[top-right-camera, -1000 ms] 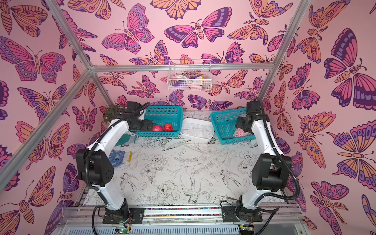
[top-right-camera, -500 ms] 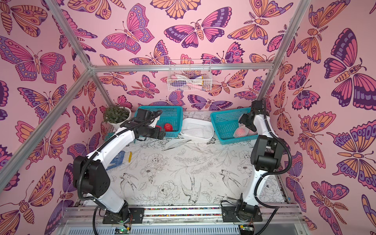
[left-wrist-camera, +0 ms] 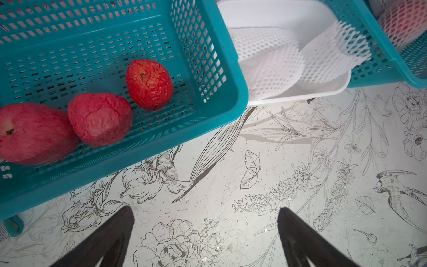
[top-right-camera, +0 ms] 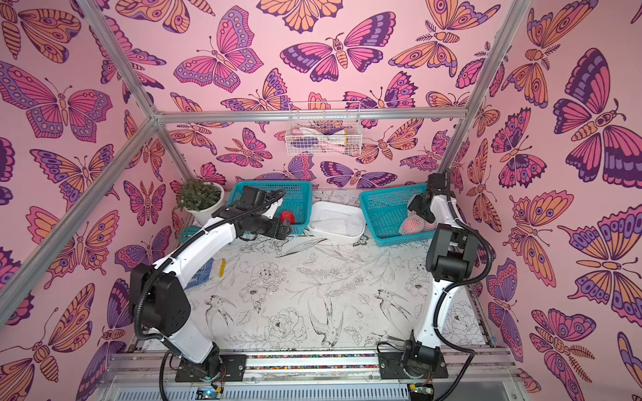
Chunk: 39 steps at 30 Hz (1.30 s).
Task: Remove foam nets from apples
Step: Pick up the apple from the basket.
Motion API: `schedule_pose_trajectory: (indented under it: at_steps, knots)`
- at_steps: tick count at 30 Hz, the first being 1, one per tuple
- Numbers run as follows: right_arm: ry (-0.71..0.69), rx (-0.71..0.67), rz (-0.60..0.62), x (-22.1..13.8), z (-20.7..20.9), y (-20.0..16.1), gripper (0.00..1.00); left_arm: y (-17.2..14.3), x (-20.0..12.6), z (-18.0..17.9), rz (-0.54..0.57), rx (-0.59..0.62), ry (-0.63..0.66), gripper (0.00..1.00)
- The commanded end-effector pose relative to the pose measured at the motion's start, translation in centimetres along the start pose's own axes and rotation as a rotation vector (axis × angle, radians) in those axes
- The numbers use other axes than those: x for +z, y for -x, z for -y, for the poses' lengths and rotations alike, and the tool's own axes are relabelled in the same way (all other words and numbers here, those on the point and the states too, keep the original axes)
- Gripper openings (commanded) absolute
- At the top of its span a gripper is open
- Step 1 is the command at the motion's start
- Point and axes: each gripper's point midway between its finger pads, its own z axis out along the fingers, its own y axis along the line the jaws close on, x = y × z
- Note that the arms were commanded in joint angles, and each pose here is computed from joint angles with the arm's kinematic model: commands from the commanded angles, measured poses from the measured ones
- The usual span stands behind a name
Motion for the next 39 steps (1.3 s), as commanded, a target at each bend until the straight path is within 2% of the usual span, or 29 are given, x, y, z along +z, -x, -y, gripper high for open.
schedule_pose_trajectory:
  at_steps: [1,6,13,18,26,39]
  knots:
    - [-0.027,0.007,-0.008,0.0,0.7,0.4,0.61,0.1,0.2,0.5,-0.012,0.014,-0.014,0.98]
    - [-0.016,0.007,-0.02,-0.1,0.5,0.1,0.35,0.0,0.0,0.6,-0.013,0.023,-0.009,0.98]
    - [0.014,-0.012,-0.018,-1.4,0.1,-0.1,0.16,0.0,-0.3,0.8,-0.005,0.028,-0.011,0.97]
    - [0.097,-0.014,-0.002,-2.4,-1.2,-0.3,0.03,0.0,-0.7,1.1,0.001,0.034,-0.013,0.97]
    - [0.179,-0.04,0.085,-5.5,-3.1,-0.3,0.0,0.2,-1.5,1.5,0.021,0.041,-0.003,0.97]
    - [0.214,-0.243,0.179,-9.7,-6.4,-1.2,0.0,0.3,-2.2,2.9,0.041,0.066,-0.018,0.97]
